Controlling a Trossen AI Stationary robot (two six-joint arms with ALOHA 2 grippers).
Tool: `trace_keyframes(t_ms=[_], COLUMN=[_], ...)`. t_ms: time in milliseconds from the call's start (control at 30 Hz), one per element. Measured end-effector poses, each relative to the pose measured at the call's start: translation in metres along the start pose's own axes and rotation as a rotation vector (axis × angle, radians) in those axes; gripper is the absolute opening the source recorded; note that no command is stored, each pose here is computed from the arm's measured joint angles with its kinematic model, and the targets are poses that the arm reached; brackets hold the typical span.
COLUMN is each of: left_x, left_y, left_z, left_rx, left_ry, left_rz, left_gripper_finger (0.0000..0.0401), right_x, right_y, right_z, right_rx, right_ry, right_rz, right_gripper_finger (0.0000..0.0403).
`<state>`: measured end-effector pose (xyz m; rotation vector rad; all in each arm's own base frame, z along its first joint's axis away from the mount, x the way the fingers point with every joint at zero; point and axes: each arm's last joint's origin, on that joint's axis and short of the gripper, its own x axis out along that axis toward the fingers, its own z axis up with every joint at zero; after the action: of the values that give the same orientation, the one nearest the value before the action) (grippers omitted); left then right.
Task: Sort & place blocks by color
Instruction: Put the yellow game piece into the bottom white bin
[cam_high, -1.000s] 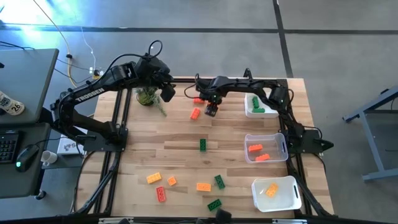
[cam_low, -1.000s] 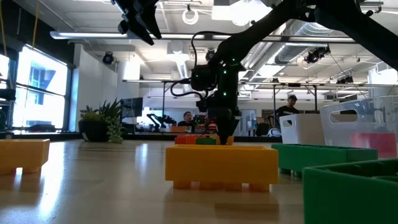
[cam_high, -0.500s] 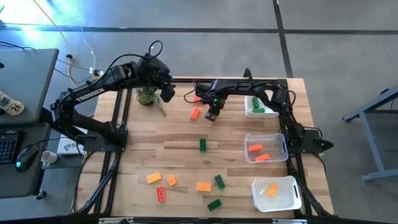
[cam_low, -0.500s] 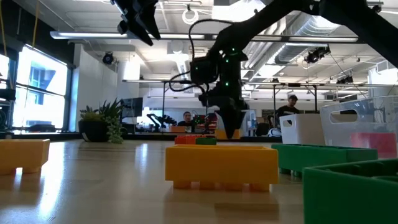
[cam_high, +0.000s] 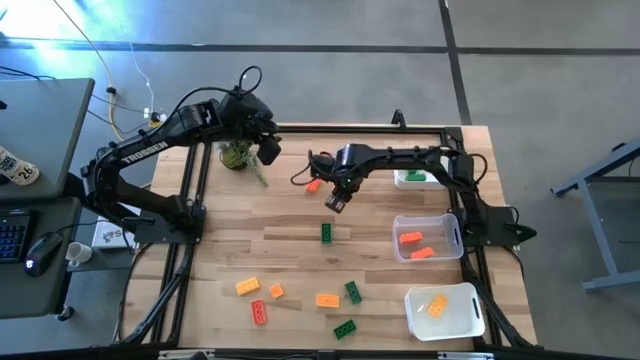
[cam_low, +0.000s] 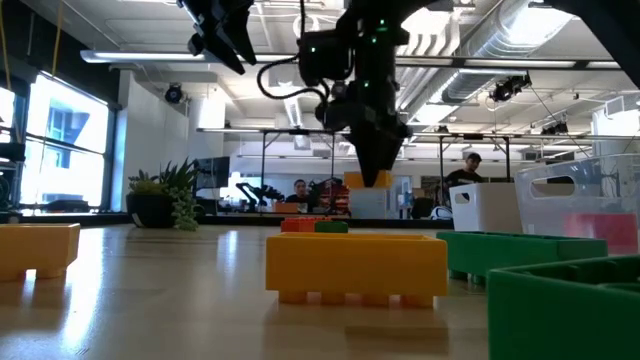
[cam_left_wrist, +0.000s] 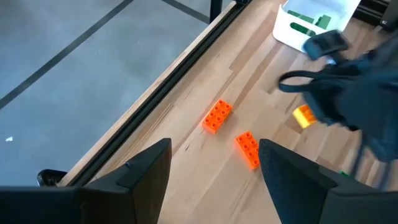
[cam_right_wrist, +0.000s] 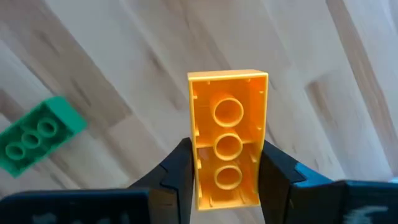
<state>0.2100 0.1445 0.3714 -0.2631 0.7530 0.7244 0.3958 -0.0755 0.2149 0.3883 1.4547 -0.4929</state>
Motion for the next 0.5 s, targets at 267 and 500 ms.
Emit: trace_keyframes(t_ms=[267,500], left_x=[0.0,0.0], left_y=[0.0,0.0], left_z=[0.0,0.0], left_rx=[0.025,0.055], left_ry=[0.0,0.0], left_rz=[0.001,-0.003], left_gripper_finger=[0.0229,0.0229], right_x=[-0.022,-0.033], right_y=[0.033,0.063], right_z=[-0.03,-0.06], right_rx=[0.109,0.213], right_ry=[0.003,0.019], right_rz=[-0.07,-0.112], right_gripper_finger=[0.0106,0.0106])
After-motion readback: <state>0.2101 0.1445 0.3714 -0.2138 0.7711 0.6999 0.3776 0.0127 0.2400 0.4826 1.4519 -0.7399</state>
